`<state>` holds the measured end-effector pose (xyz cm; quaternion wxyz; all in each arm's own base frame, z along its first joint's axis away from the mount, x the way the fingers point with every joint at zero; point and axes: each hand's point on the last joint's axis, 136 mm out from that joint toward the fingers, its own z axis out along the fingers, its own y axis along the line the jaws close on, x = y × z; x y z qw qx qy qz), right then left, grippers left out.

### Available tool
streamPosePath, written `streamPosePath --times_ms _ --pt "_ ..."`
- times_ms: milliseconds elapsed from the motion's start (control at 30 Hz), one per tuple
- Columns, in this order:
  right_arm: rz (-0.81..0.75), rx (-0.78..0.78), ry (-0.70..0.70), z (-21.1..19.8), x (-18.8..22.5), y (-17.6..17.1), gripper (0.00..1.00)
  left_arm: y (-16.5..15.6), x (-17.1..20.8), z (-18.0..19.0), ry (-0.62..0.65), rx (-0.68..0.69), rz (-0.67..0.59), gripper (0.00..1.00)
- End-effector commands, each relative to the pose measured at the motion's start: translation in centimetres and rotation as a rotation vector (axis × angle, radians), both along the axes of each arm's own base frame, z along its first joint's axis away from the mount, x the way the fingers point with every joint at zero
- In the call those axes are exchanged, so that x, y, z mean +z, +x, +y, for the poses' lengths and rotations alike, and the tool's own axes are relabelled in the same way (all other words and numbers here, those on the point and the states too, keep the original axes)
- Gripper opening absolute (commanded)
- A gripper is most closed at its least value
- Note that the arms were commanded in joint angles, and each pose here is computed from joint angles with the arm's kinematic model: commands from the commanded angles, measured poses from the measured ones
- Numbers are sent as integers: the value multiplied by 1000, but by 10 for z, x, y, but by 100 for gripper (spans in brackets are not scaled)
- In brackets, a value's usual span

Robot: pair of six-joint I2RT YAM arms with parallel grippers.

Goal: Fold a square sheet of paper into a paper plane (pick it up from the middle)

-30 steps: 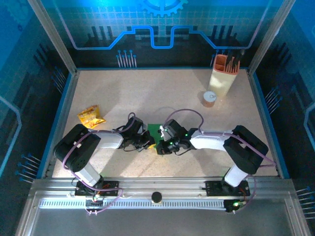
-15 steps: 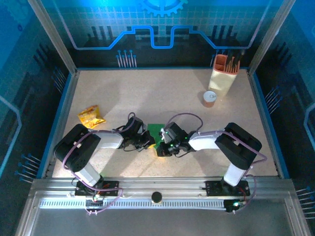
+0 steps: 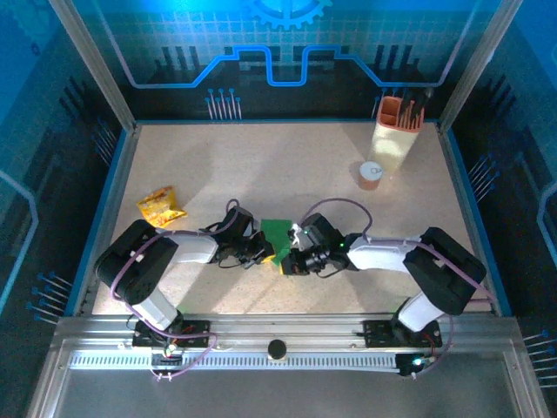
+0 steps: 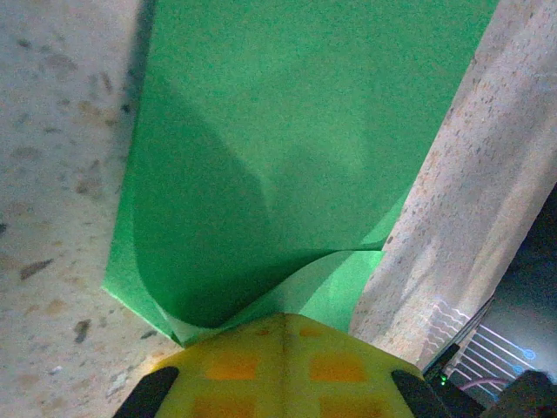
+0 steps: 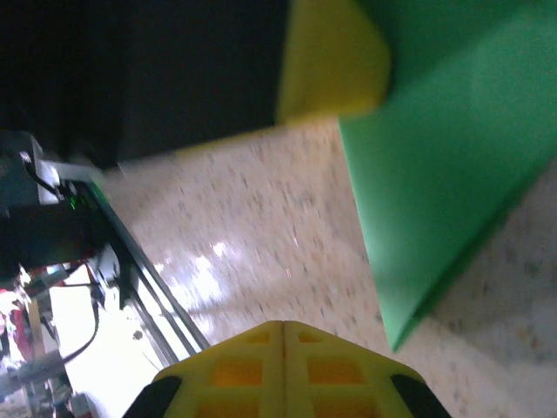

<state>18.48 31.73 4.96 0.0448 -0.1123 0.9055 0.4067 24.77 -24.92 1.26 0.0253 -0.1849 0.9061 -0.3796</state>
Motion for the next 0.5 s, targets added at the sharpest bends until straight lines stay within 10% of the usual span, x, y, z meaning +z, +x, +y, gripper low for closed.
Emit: streamPosePath --times_ms 0,467 --pt "20 -6 -32 6 -8 15 6 -12 -18 15 86 18 56 0" --pt "146 -49 -185 -28 -68 -11 5 -5 -7 11 75 11 16 0"
